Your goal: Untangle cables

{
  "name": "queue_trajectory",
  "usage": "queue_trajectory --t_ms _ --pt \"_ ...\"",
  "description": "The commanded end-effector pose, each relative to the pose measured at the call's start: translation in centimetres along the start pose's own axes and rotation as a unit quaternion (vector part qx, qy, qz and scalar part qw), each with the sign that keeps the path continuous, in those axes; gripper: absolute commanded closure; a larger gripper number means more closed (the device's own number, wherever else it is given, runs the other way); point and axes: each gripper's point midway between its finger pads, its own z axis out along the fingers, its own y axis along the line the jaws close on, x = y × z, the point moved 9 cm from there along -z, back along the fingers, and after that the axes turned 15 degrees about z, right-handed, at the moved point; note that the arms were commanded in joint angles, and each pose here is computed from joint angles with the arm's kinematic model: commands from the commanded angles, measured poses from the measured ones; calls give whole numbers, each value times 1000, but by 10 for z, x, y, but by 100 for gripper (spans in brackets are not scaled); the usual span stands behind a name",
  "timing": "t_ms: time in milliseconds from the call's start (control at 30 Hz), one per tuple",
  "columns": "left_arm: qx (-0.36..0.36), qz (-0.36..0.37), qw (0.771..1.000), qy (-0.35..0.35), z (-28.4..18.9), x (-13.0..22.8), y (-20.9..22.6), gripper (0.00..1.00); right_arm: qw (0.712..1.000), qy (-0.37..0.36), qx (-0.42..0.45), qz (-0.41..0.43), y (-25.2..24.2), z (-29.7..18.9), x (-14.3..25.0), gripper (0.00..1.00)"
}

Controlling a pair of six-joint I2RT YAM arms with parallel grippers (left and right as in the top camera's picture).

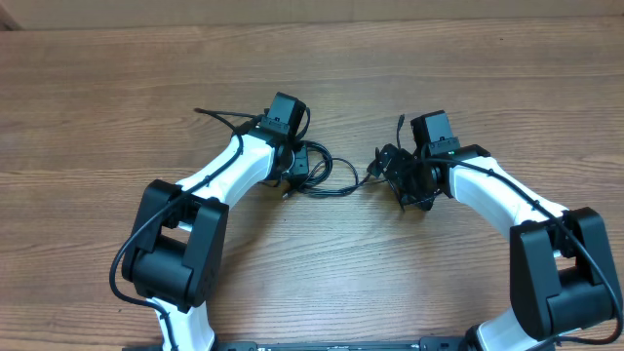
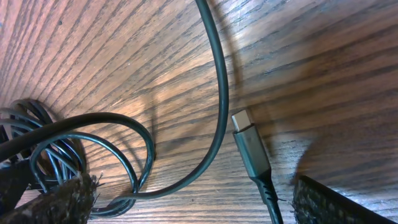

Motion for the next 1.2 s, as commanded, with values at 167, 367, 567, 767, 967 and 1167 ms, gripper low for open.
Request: queue_trajectory --t_ms 167,367,567,767,967,1167 --pt "-24 -11 1000 -15 -3 -3 6 48 997 4 -9 -74 13 -24 3 0" --pt "-1 -18 1000 -15 -5 -7 8 45 993 -32 -56 -102 47 -66 -3 0" --pt "40 -34 999 -7 -5 -8 14 45 991 -43 -71 -107 56 -75 -5 0" --pt "38 -45 998 -4 -5 -8 23 46 985 -102 49 -129 30 -75 -12 0" --pt "38 -46 998 -4 -5 -8 23 46 928 -263 259 -58 -18 -99 -39 0" --pt "38 -46 998 -4 -5 -8 23 46 922 -311 233 -4 -21 -106 -62 0"
